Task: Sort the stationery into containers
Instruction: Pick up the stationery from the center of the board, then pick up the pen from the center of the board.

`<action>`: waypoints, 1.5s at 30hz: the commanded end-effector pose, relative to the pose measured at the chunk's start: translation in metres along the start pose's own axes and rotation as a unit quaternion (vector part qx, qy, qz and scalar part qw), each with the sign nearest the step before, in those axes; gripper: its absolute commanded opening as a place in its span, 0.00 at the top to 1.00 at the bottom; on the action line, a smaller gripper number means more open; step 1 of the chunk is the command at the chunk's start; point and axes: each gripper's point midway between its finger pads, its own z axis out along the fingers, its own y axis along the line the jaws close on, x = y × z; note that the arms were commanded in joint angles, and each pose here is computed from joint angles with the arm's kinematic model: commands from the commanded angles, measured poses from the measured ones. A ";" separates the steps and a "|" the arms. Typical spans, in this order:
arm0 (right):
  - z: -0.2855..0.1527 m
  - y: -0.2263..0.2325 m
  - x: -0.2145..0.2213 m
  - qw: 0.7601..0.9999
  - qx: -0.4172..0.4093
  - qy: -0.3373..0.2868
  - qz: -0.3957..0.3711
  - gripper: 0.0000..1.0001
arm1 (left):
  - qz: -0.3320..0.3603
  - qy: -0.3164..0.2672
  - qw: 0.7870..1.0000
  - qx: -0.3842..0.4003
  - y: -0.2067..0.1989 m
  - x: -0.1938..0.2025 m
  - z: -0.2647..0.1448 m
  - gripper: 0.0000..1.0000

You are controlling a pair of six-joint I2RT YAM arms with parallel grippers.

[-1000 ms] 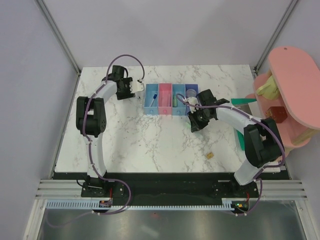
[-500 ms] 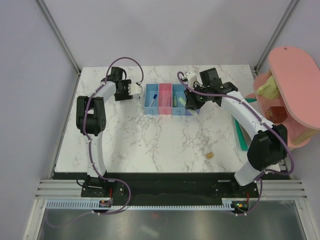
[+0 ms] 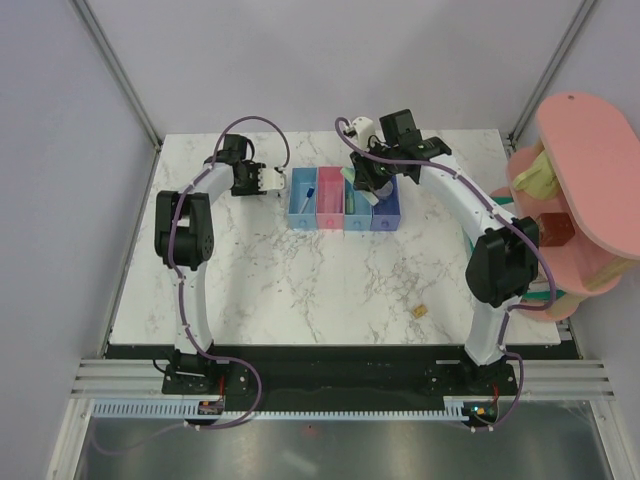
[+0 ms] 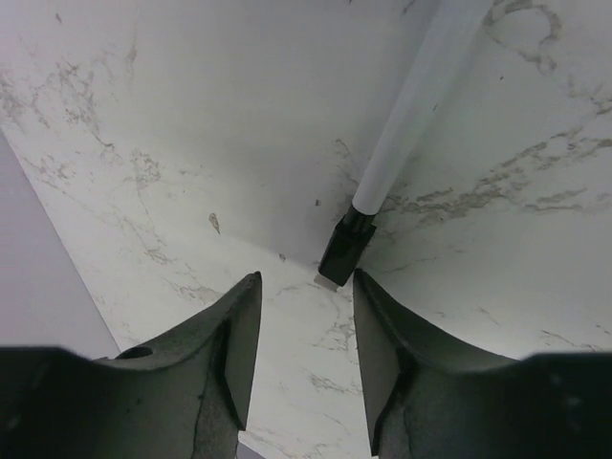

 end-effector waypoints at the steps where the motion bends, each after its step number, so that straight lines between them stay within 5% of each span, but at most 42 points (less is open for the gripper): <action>1: 0.012 0.002 -0.022 0.999 -0.005 -0.017 -0.030 0.94 | 0.042 -0.015 0.999 0.018 -0.008 -0.008 0.014 0.53; 7: 0.034 -0.001 -0.027 0.999 -0.012 -0.015 -0.040 0.93 | 0.070 -0.026 0.997 0.031 -0.015 -0.016 0.011 0.67; 9: 0.039 -0.002 -0.028 0.999 -0.012 -0.014 -0.044 0.93 | 0.076 -0.029 0.996 0.037 -0.018 -0.017 0.011 0.81; 14: 0.046 -0.006 -0.028 0.999 -0.012 -0.012 -0.052 0.93 | 0.090 -0.030 0.994 0.047 -0.023 -0.018 0.008 0.98; 23: 0.067 -0.005 -0.037 0.998 -0.028 -0.031 -0.035 0.93 | 0.103 -0.047 0.992 0.052 -0.031 -0.025 -0.009 0.98; 45: 0.135 0.006 -0.071 0.991 -0.071 -0.109 0.034 0.93 | 0.168 -0.085 0.977 -0.103 0.050 -0.061 -0.114 0.98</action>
